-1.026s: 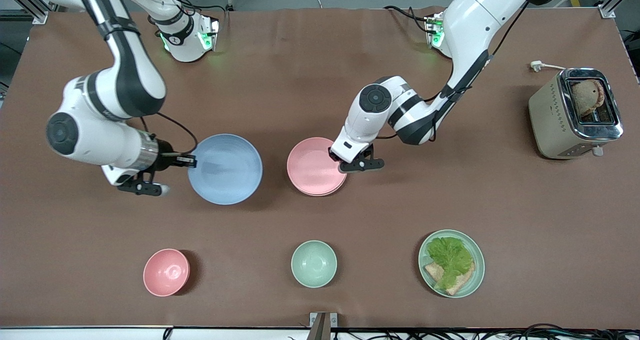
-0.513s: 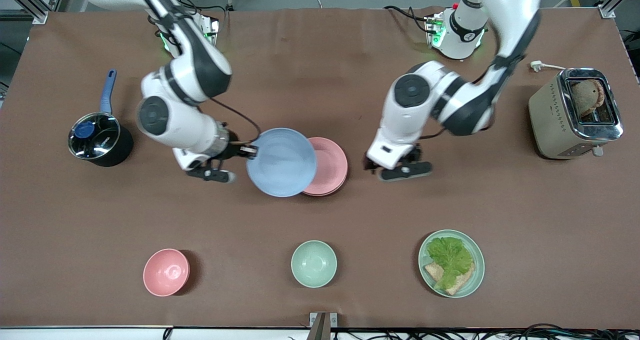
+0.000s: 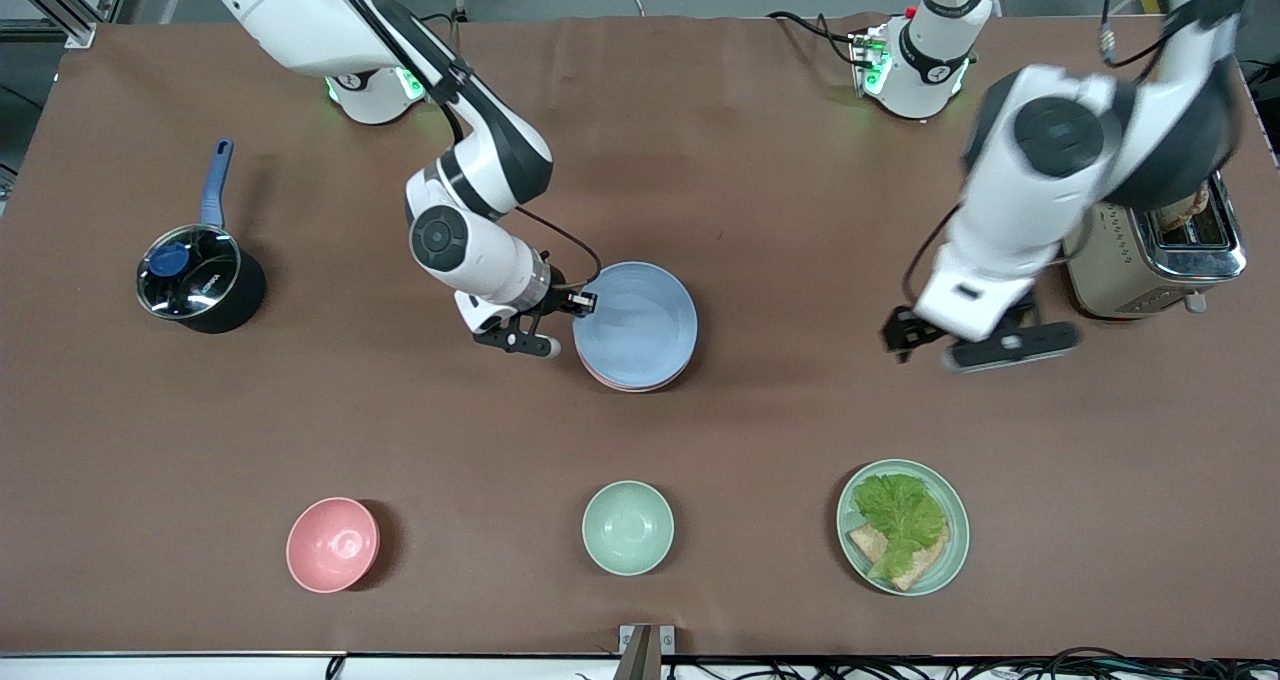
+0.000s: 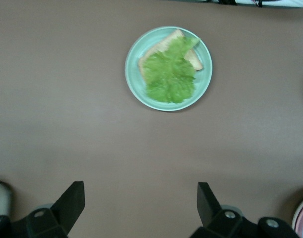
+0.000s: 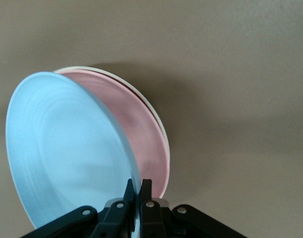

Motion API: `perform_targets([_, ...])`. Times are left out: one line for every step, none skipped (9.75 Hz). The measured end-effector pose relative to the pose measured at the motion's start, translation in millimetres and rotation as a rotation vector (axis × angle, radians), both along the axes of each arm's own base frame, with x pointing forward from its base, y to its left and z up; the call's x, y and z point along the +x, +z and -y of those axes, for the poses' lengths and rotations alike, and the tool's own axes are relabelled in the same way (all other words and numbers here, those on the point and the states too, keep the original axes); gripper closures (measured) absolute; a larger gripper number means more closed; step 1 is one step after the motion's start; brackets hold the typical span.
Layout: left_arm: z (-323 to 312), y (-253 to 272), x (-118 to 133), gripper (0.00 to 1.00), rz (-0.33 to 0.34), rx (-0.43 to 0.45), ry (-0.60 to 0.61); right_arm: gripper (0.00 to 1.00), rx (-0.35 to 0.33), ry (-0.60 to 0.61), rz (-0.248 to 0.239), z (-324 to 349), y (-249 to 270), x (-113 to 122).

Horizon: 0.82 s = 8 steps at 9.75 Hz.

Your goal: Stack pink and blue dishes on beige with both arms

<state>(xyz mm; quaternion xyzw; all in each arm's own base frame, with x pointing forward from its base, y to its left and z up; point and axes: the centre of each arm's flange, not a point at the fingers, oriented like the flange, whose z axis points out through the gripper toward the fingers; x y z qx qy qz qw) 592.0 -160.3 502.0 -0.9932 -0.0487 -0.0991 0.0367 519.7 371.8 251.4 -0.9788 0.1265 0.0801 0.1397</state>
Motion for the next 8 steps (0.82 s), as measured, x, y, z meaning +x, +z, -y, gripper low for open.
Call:
perform_targets([-33, 33, -5, 0.0, -0.017, -0.018, -0.041, 0.94, -0.004, 0.0, 0.013, 2, -6, -3])
perform_targets([-66, 67, -15, 0.0, -0.045, -0.02, -0.088, 0.93, -0.004, -0.001, 0.027, 3, -8, -4])
perform_targets([-94, 99, -29, 0.0, -0.084, -0.009, -0.136, 0.91, -0.003, -0.003, 0.032, 3, -9, -4])
perform_targets([-115, 126, -44, 0.0, -0.122, 0.001, -0.185, 0.78, -0.003, -0.004, 0.034, 4, -9, -4])
perform_targets([-134, 148, -59, 0.0, -0.147, 0.005, -0.224, 0.65, -0.002, -0.006, 0.036, 4, -8, -3])
perform_targets([-149, 164, -71, 0.0, -0.151, -0.007, -0.232, 0.5, 0.001, -0.011, 0.046, 6, -2, 1])
perform_targets([-157, 173, -78, 0.0, -0.14, -0.02, -0.228, 0.34, 0.005, -0.023, 0.068, 13, 12, 9])
perform_targets([-159, 177, -80, 0.0, -0.131, -0.023, -0.226, 0.21, -0.02, -0.012, 0.099, 27, 39, 21])
